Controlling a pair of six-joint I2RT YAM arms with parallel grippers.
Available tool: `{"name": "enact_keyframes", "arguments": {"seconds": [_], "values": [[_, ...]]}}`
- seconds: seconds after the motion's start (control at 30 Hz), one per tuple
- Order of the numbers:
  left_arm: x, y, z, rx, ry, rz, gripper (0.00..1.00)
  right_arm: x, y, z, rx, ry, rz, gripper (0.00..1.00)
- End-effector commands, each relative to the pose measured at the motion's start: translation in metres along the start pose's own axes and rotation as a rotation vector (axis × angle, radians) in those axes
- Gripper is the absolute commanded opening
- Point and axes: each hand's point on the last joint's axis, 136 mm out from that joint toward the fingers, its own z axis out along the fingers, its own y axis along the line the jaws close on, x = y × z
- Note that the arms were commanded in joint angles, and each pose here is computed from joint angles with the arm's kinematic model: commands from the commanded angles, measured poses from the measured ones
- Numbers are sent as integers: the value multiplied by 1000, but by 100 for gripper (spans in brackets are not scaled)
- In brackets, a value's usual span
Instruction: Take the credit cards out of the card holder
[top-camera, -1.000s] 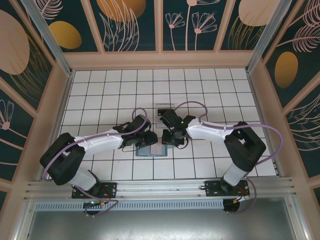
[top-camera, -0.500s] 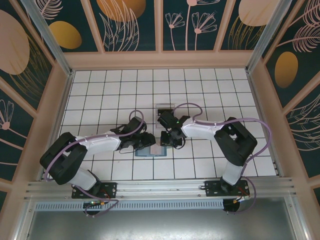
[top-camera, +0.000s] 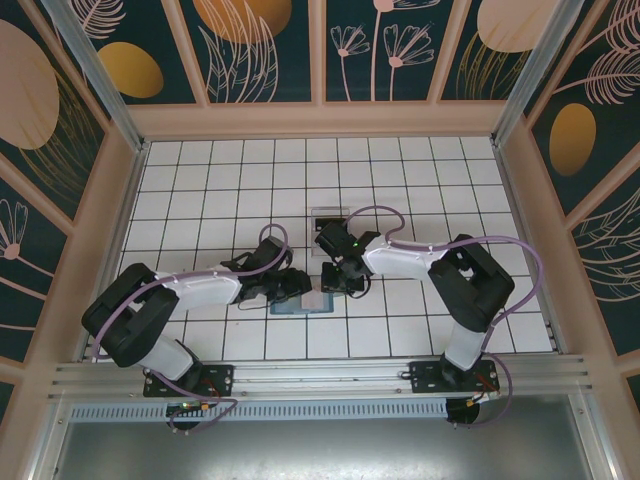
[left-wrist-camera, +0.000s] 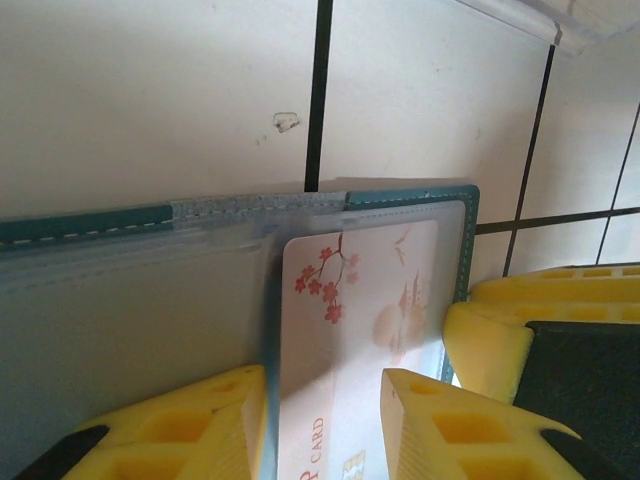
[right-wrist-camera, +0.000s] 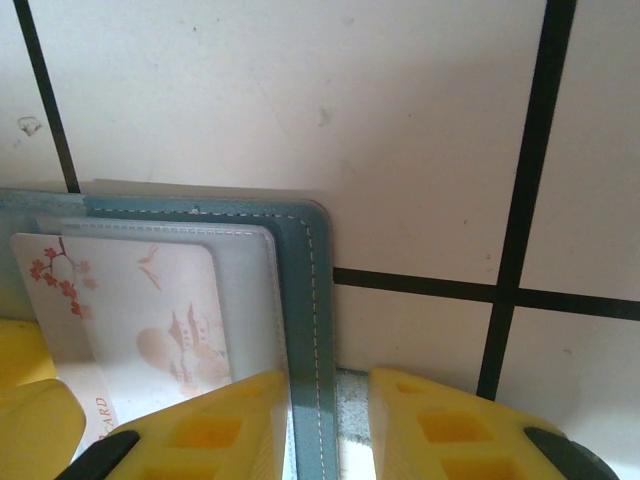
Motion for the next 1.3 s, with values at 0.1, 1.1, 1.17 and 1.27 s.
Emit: {"name": "enact_keyframes", "arguments": {"seconds": [0.1,1.1,1.17,1.27], "values": [[10,22,2,28,41,-47,32,12,-18,14,71,44,-12,27],[13,46,10,-58,84,-35,26,12,-18,8,77,35,-3,26],[14,44,11,-46,90,-34,26,12,-19,8,78,36,-3,26],[13,47,13,-62,88,-40,26,12,-18,7,77,34,-2,26]]}}
